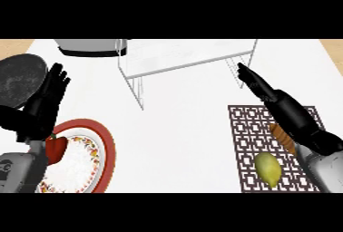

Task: Pick the croissant from the placemat and place it in the tiered shelf

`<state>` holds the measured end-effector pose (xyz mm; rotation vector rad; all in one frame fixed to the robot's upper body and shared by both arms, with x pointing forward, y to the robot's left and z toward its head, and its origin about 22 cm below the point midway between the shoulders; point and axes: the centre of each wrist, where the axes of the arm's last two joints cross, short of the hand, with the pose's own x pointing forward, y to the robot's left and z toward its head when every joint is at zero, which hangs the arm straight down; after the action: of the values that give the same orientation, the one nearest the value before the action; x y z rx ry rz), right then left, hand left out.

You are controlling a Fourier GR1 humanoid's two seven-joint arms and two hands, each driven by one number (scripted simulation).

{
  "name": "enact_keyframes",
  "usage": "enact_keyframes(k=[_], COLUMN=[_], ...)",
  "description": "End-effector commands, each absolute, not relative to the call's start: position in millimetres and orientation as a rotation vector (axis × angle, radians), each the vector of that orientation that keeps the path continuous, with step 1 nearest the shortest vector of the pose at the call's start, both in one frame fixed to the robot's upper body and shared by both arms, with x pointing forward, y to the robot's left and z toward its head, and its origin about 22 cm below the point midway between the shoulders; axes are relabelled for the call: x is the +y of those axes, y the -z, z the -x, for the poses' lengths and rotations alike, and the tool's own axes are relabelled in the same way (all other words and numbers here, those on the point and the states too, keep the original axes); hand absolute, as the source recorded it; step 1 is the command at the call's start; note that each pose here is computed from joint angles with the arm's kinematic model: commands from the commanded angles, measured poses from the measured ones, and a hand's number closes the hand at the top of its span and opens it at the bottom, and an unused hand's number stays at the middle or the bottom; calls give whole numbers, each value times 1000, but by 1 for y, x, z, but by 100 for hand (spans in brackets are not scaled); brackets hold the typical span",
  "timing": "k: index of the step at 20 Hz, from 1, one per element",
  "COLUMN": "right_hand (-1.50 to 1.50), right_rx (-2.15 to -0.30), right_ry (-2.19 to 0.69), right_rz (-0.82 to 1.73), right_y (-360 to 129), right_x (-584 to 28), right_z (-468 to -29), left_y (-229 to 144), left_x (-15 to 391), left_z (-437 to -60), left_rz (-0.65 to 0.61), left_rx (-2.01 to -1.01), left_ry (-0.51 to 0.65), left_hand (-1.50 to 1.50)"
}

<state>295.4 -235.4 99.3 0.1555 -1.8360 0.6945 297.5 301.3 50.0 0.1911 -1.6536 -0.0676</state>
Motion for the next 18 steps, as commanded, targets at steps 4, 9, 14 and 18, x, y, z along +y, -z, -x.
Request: enact_keyframes(k=[4, 9, 14, 18], right_hand=[-150, 150, -150, -150], right_rx=[-1740, -1436, -1616, -1608], right_ry=[-567, -401, -294, -545], right_rz=[250, 633, 186, 73], right_y=[-120, -96, -71, -95], right_x=[-373, -470, -494, -504], right_z=[-303, -270, -270, -275], left_y=[-9, 29, 37, 35], left_x=[292, 275, 263, 260], left_z=[-271, -238, -240, -247], left_rz=[-193, -101, -78, -113], left_rx=[-1469, -1333, -1333, -1325], left_ry=[197, 252, 303, 294], left_hand=[0, 0, 0, 0])
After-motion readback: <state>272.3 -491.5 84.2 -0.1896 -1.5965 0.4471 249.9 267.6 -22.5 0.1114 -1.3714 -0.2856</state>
